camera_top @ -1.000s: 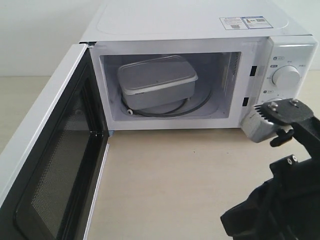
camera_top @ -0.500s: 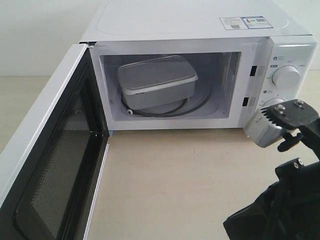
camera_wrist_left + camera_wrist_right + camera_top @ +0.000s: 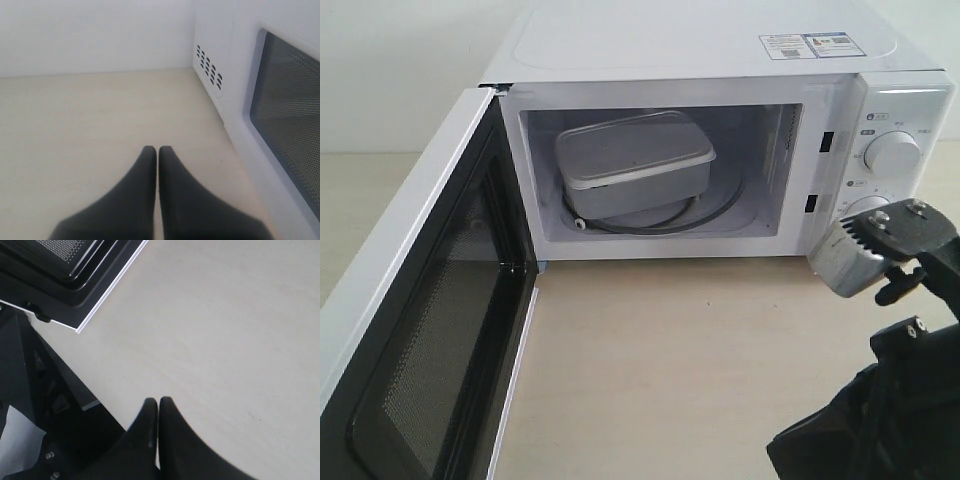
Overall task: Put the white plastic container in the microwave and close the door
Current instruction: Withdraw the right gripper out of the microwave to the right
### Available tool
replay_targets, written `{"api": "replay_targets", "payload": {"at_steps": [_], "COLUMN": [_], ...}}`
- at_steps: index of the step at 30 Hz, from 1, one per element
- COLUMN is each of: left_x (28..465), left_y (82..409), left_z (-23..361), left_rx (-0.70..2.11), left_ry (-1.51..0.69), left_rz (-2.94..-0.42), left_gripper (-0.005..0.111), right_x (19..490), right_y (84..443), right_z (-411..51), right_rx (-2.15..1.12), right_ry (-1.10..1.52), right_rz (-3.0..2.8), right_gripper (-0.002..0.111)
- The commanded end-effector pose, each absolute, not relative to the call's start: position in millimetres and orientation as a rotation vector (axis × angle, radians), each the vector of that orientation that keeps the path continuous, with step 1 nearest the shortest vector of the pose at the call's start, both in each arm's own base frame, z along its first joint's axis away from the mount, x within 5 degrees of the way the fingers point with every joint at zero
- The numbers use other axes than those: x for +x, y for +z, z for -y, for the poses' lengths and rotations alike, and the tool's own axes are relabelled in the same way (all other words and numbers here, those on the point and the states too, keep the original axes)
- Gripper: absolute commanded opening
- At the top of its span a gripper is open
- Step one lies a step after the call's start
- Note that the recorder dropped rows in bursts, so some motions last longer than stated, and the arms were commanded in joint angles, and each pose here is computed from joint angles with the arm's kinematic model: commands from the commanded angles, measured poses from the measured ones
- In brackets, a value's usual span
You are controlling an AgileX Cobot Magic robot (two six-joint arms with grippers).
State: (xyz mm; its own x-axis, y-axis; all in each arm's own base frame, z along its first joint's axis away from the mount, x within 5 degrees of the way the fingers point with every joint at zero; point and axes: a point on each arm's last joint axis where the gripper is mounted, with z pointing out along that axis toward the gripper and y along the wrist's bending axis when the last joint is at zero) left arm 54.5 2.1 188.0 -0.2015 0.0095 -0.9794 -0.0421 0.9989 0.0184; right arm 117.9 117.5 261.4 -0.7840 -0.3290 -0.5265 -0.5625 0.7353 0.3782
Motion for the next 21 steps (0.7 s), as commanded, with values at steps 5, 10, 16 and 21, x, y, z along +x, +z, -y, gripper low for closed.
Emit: {"api": "replay_targets", "payload": {"at_steps": [5,10,16,21], "left_x": [54.5,54.5,54.5,54.5], "left_y": [186.8,186.8,186.8,186.8], "left_z": [-2.4,-2.4,-2.4,-2.4], "left_rx": [-0.030,-0.030,-0.030,-0.030], "left_ry": [0.048,0.048,0.048,0.048], "left_rz": [-1.776,-1.776,-1.776,-1.776], "left_gripper": [0.004,0.004,0.004,0.004], "right_x": [118.2,118.2,119.3,119.4], "right_y": [262.0,262.0,262.5,262.6], "right_z": [-117.1,-117.1,-117.3,-117.3], "right_rx": [-0.679,-0.679,-0.671,-0.670], "right_ry": [0.740,0.740,0.739,0.738], "right_rz": [-2.494,-2.494,-2.483,-2.482], "right_gripper": [0.000,0.000,0.000,0.000]}}
